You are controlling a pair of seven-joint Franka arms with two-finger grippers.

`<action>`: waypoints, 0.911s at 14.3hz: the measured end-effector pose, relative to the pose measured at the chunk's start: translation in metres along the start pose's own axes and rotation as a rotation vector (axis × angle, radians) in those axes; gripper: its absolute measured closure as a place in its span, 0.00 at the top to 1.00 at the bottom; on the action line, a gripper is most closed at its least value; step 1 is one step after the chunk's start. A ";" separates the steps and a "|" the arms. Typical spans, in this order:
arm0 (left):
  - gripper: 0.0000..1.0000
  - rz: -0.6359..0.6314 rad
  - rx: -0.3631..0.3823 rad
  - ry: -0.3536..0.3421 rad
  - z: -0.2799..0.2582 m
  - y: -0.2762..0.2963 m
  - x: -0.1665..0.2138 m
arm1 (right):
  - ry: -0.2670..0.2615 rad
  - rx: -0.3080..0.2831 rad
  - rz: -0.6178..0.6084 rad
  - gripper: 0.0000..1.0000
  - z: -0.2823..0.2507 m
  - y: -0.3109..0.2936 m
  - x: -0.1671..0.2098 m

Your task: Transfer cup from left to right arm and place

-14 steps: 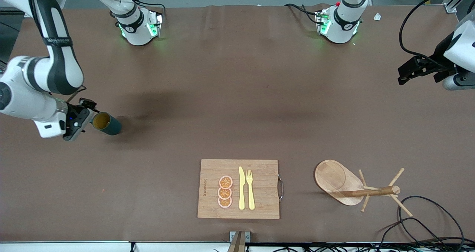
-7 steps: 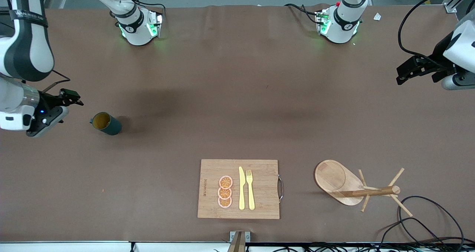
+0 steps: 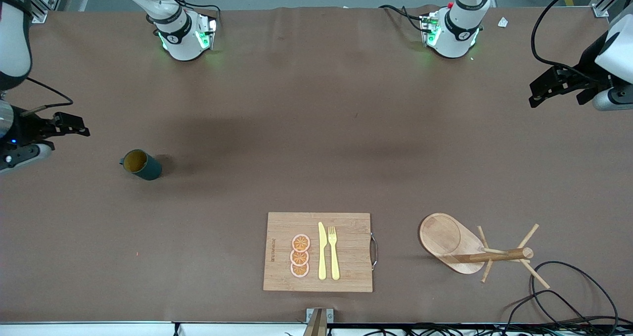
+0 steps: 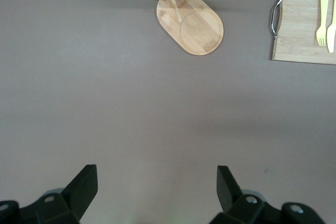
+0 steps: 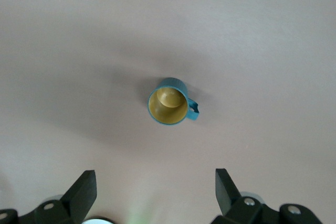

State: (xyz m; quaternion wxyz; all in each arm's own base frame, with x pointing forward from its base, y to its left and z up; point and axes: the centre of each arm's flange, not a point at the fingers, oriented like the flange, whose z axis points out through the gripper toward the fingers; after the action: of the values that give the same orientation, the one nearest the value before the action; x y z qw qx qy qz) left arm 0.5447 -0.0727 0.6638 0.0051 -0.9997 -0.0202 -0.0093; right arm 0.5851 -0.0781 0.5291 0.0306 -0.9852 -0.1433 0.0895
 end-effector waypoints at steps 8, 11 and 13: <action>1.00 -0.002 0.003 -0.011 0.005 -0.001 -0.002 | 0.059 -0.074 0.144 1.00 -0.089 -0.013 -0.017; 1.00 -0.002 0.005 -0.012 0.005 -0.001 -0.003 | -0.022 -0.045 0.269 1.00 -0.080 -0.024 -0.022; 1.00 -0.002 0.008 -0.017 0.008 -0.001 -0.006 | -0.037 -0.043 0.275 1.00 -0.080 -0.037 -0.018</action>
State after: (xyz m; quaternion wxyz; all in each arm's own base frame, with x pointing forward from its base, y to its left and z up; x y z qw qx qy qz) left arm 0.5387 -0.0723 0.6561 0.0091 -0.9997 -0.0214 -0.0006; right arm 0.5721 -0.0504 0.6135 -0.0056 -0.9941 -0.0096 0.1078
